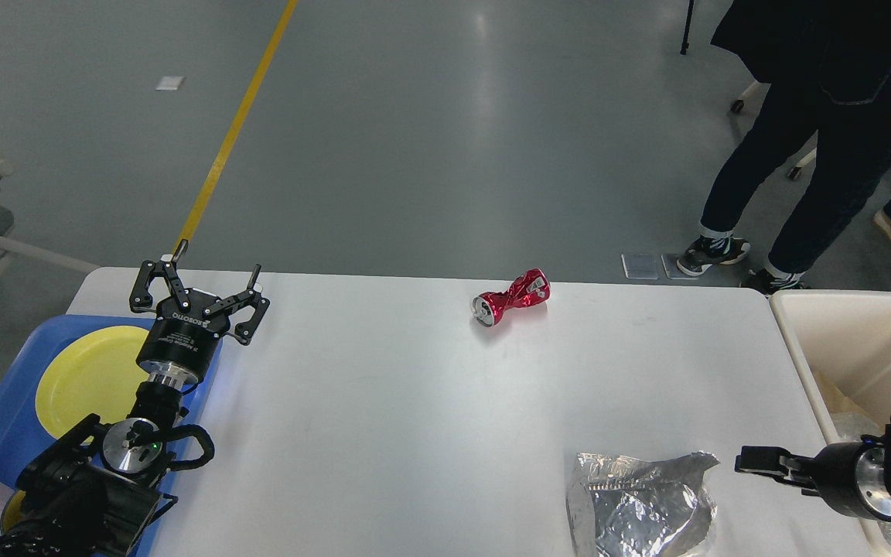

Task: Tidy desktop
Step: 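Reach down and grasp the crumpled foil sheet with the right gripper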

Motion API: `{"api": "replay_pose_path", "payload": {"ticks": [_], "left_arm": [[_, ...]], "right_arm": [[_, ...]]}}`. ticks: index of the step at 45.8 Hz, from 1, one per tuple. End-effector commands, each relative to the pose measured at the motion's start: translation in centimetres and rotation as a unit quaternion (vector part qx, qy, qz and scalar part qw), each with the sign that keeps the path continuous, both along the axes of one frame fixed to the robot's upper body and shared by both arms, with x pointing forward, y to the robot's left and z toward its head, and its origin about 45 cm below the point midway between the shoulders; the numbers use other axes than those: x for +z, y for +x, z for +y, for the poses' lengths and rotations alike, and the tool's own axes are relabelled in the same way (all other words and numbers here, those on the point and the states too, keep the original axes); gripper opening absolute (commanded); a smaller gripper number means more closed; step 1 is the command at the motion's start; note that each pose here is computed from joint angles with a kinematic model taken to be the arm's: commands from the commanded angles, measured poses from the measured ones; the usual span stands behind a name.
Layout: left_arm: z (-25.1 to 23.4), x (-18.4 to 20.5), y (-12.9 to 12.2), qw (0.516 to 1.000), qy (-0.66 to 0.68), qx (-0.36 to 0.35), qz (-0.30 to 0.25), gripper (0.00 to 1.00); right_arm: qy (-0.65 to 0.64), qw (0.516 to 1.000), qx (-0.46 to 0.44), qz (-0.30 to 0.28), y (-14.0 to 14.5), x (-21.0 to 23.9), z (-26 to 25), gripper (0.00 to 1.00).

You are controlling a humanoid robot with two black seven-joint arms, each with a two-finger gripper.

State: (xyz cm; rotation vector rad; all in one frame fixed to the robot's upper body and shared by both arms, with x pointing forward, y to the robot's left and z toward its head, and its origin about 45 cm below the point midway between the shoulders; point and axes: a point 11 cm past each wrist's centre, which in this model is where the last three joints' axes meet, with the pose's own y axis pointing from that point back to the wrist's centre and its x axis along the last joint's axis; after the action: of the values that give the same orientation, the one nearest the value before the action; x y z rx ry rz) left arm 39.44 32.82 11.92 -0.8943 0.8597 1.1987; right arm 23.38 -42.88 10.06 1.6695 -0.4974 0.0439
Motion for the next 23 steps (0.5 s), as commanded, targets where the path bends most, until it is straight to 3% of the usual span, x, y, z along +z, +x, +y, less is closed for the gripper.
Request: {"api": "replay_pose_path", "payload": {"ticks": [1,23], "left_arm": [[0.0,0.0,0.0,1.0,0.0,0.0,0.0,1.0],[0.0,0.0,0.0,1.0,0.0,0.0,0.0,1.0]], "right_arm": [[0.034,0.999,-0.007,-0.001,-0.2,0.3,1.8,1.0],[0.071,0.997,-0.019,0.014,-1.1,-0.2,4.3,1.0]]}}
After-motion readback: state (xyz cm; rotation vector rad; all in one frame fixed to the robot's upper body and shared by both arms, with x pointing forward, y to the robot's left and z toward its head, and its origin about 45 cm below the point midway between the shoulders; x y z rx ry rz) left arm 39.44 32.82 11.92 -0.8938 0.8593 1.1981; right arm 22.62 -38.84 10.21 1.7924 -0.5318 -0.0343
